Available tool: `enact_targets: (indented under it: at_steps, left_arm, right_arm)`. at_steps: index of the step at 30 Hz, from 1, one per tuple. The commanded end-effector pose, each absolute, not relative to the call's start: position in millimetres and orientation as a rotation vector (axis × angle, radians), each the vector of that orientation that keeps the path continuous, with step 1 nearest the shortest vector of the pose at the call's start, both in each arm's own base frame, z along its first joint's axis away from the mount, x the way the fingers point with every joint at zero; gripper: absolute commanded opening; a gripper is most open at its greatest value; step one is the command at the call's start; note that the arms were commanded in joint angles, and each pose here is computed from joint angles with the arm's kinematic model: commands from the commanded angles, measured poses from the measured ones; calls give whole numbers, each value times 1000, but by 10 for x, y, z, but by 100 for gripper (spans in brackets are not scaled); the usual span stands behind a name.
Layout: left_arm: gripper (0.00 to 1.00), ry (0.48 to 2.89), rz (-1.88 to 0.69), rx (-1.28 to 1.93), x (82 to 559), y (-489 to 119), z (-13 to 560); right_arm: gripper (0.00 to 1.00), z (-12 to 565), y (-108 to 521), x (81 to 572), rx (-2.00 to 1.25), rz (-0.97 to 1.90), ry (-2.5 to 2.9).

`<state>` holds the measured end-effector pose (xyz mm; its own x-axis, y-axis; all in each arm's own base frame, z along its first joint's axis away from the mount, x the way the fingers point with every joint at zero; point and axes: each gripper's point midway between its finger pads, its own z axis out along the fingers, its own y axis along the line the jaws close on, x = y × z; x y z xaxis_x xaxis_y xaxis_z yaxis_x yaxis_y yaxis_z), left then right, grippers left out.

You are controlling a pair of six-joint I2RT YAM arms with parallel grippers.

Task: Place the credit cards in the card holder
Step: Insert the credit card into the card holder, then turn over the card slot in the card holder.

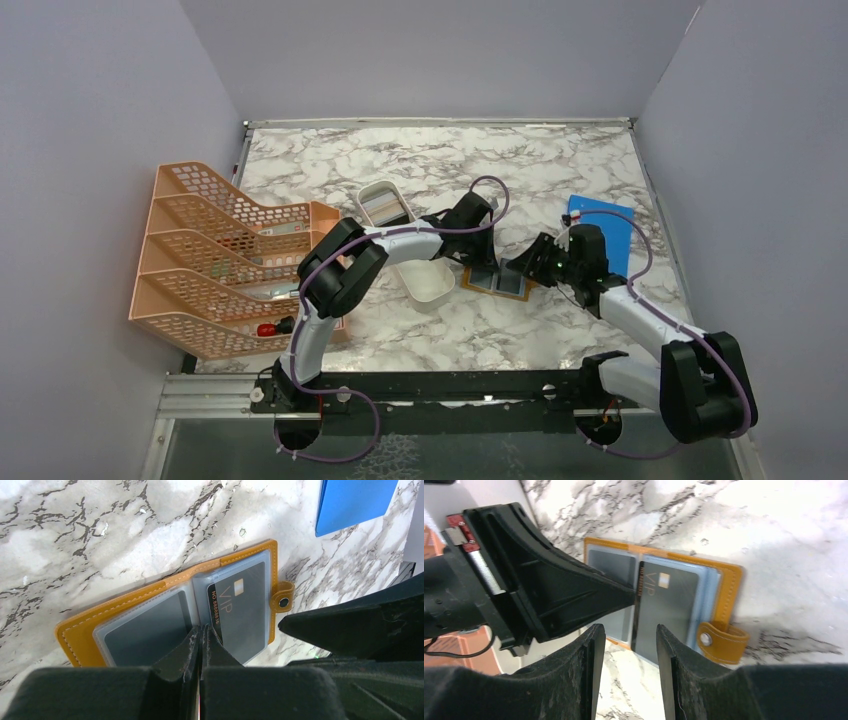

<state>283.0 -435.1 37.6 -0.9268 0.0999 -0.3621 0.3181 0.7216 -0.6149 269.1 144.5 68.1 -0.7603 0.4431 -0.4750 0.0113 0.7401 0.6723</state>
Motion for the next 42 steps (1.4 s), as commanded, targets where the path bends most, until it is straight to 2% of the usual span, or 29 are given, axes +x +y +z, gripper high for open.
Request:
enact_targets:
  at_steps: [1, 21, 32, 42]
  left_arm:
    - [1, 2629, -1038, 343, 2789, -4347, 336]
    - [1, 2622, -1054, 340, 2795, -4371, 373]
    - [1, 2624, -1064, 335, 2785, -4375, 362]
    - [2, 2616, -1072, 337, 2796, -4391, 388]
  right_arm:
    - [47, 623, 1241, 2698, 387, 718, 2331]
    - [47, 342, 1228, 2685, 436, 693, 2402]
    - [47, 401, 1420, 2704, 394, 851, 2360]
    - [47, 688, 1480, 2690, 307, 918, 2254]
